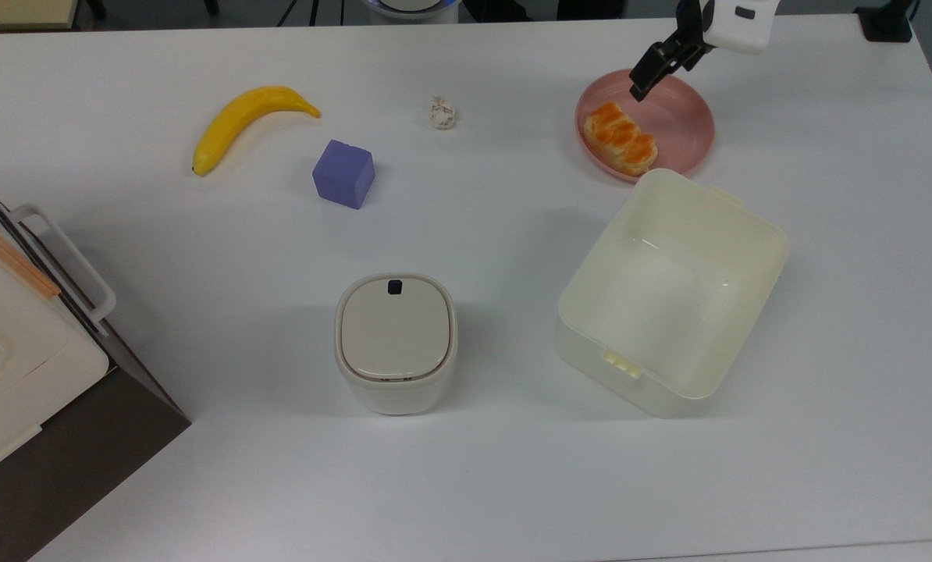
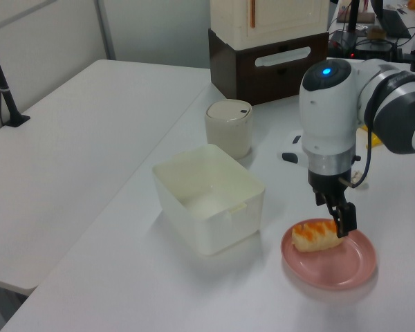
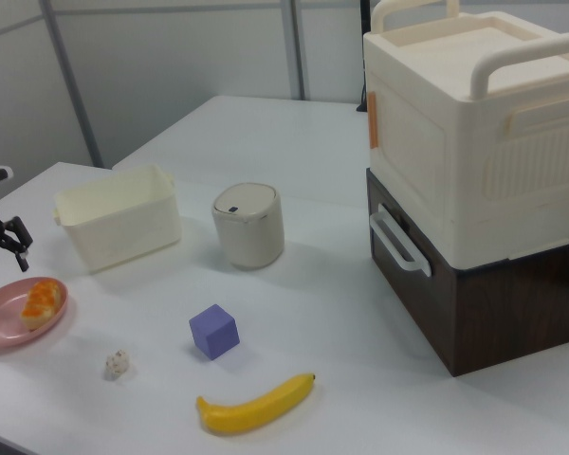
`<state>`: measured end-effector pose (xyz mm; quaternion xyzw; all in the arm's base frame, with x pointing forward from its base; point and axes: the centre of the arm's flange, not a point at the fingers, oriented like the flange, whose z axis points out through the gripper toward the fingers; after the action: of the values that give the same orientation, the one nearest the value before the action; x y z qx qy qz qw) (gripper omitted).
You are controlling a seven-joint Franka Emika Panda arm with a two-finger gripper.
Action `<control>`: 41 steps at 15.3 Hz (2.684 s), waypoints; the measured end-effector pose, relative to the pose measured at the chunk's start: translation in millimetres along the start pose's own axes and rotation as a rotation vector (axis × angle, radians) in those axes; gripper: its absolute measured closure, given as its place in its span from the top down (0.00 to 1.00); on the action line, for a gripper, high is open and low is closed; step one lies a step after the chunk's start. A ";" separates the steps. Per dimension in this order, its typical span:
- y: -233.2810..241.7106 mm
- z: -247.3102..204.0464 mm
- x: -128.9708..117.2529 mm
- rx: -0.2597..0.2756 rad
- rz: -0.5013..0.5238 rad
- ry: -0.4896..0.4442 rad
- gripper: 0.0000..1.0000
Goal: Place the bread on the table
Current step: 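Lower the gripper and close it on the orange-glazed bread roll, then lift the bread roll off the plate and carry it beside the purple cube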
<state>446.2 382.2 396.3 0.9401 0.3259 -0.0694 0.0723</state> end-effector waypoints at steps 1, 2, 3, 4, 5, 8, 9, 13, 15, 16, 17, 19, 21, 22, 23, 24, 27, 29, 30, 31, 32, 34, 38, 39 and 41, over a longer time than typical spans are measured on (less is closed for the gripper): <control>1.9 9.1 2.3 -0.002 -0.001 -0.016 1.00; 6.4 19.4 5.0 -0.003 0.003 -0.033 0.99; 13.5 30.6 7.9 -0.002 0.003 -0.051 0.99; 21.9 41.7 10.8 0.000 0.004 -0.068 0.99; 31.5 51.6 13.3 0.004 0.006 -0.080 1.00; 55.7 66.7 16.3 0.009 0.013 -0.098 0.99; 58.5 67.0 16.2 0.006 0.014 -0.098 0.99; 53.6 65.3 17.0 -0.003 0.001 -0.095 0.63; 48.8 64.8 17.2 -0.004 -0.007 -0.094 0.37; 47.3 64.7 17.2 -0.004 -0.009 -0.094 0.22; 46.3 64.8 17.2 -0.005 -0.006 -0.094 0.09; 45.3 64.6 17.2 -0.005 0.001 -0.094 0.07; 45.5 60.1 15.6 -0.006 0.006 -0.101 0.07; 46.4 52.6 14.0 -0.007 0.008 -0.109 0.07; 48.2 40.9 11.5 -0.008 0.013 -0.118 0.05; 50.8 26.0 8.4 -0.008 0.018 -0.119 0.05; 84.5 -22.4 -9.2 0.000 0.077 -0.082 0.05; 119.2 -24.9 -15.7 0.004 0.133 -0.077 0.05; 140.8 -22.0 -19.4 0.003 0.167 -0.082 0.05; 162.6 -18.1 -23.8 -0.003 0.199 -0.089 0.05; 183.0 -13.8 -28.6 -0.011 0.228 -0.097 0.05; 216.3 -3.2 -37.2 -0.015 0.274 -0.117 0.05; 236.8 33.5 -36.4 -0.009 0.298 -0.175 0.05; 237.5 39.9 -34.5 -0.010 0.298 -0.183 0.08; 239.8 43.8 -33.9 -0.026 0.295 -0.190 0.30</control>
<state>565.5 167.5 381.1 0.9659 0.1771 -0.1423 0.1242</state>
